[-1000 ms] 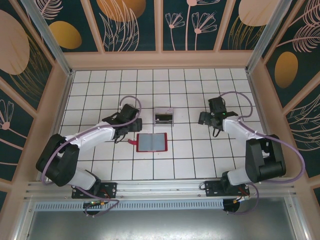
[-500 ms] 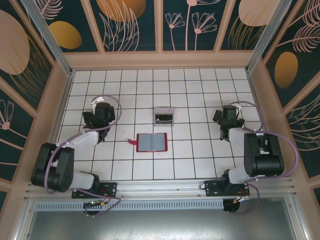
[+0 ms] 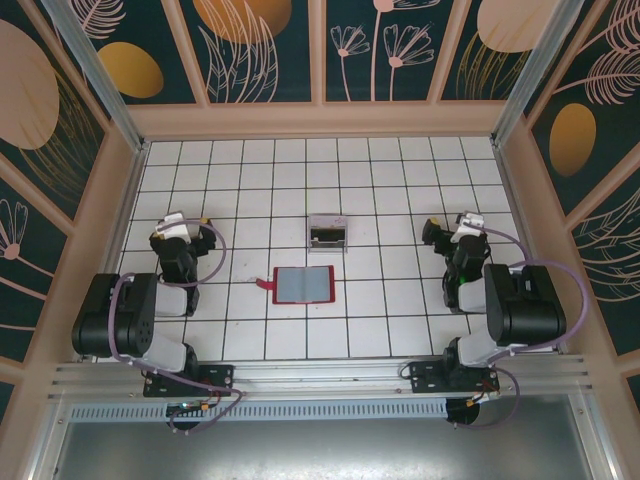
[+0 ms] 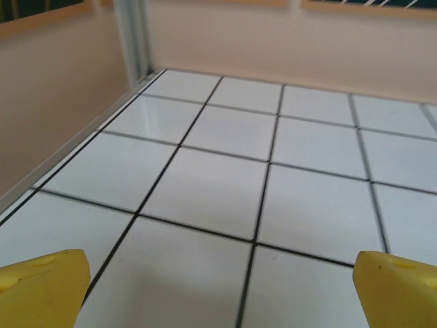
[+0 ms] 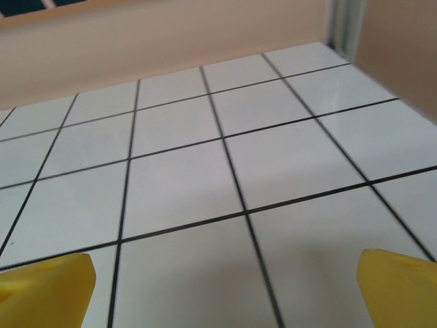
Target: Take the credit cards out of the card holder
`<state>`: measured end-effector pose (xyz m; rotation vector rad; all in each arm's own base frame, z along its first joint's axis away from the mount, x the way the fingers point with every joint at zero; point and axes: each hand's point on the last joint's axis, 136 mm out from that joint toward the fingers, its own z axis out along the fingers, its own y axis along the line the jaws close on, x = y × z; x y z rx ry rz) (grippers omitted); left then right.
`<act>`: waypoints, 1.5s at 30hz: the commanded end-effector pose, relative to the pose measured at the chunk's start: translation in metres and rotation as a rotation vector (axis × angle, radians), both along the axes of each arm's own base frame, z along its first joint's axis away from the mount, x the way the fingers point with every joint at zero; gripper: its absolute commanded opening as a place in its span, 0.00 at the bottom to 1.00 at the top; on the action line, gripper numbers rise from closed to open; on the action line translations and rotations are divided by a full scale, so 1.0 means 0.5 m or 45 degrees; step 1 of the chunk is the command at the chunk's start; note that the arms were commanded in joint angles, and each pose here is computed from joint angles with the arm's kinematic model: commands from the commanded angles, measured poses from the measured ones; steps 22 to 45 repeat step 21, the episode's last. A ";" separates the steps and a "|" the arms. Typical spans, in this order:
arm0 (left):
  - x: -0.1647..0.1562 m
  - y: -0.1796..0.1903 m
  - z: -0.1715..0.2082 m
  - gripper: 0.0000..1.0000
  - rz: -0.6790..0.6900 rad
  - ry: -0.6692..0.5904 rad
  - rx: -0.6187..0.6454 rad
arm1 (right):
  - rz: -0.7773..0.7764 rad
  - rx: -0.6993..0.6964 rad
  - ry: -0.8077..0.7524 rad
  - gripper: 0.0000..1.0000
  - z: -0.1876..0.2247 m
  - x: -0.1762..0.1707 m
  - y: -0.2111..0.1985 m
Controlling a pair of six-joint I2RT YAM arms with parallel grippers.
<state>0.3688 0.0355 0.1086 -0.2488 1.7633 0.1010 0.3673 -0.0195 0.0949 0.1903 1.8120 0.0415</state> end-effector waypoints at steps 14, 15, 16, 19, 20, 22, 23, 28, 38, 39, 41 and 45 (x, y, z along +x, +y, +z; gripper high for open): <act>0.018 -0.036 0.054 0.99 -0.140 -0.139 0.028 | 0.097 -0.035 -0.130 0.99 0.052 0.021 0.023; 0.018 -0.036 0.055 0.99 -0.141 -0.140 0.028 | 0.097 -0.035 -0.130 0.99 0.052 0.020 0.023; 0.018 -0.036 0.054 0.99 -0.141 -0.139 0.029 | 0.097 -0.039 -0.131 0.99 0.052 0.021 0.024; 0.018 -0.036 0.054 0.99 -0.141 -0.139 0.029 | 0.094 -0.039 -0.132 0.99 0.053 0.020 0.023; 0.018 -0.036 0.055 0.99 -0.141 -0.140 0.029 | 0.098 -0.042 -0.136 0.99 0.053 0.017 0.025; 0.018 -0.036 0.054 0.99 -0.141 -0.139 0.029 | 0.098 -0.045 -0.159 0.99 0.060 0.011 0.026; 0.018 -0.036 0.054 0.99 -0.141 -0.139 0.029 | 0.098 -0.045 -0.159 0.99 0.060 0.011 0.026; 0.018 -0.036 0.054 0.99 -0.141 -0.139 0.029 | 0.098 -0.045 -0.159 0.99 0.060 0.011 0.026; 0.018 -0.036 0.054 0.99 -0.141 -0.139 0.029 | 0.098 -0.045 -0.159 0.99 0.060 0.011 0.026; 0.018 -0.036 0.054 0.99 -0.141 -0.139 0.029 | 0.098 -0.045 -0.159 0.99 0.060 0.011 0.026; 0.018 -0.036 0.054 0.99 -0.141 -0.139 0.029 | 0.098 -0.045 -0.159 0.99 0.060 0.011 0.026; 0.018 -0.036 0.054 0.99 -0.141 -0.139 0.029 | 0.098 -0.045 -0.159 0.99 0.060 0.011 0.026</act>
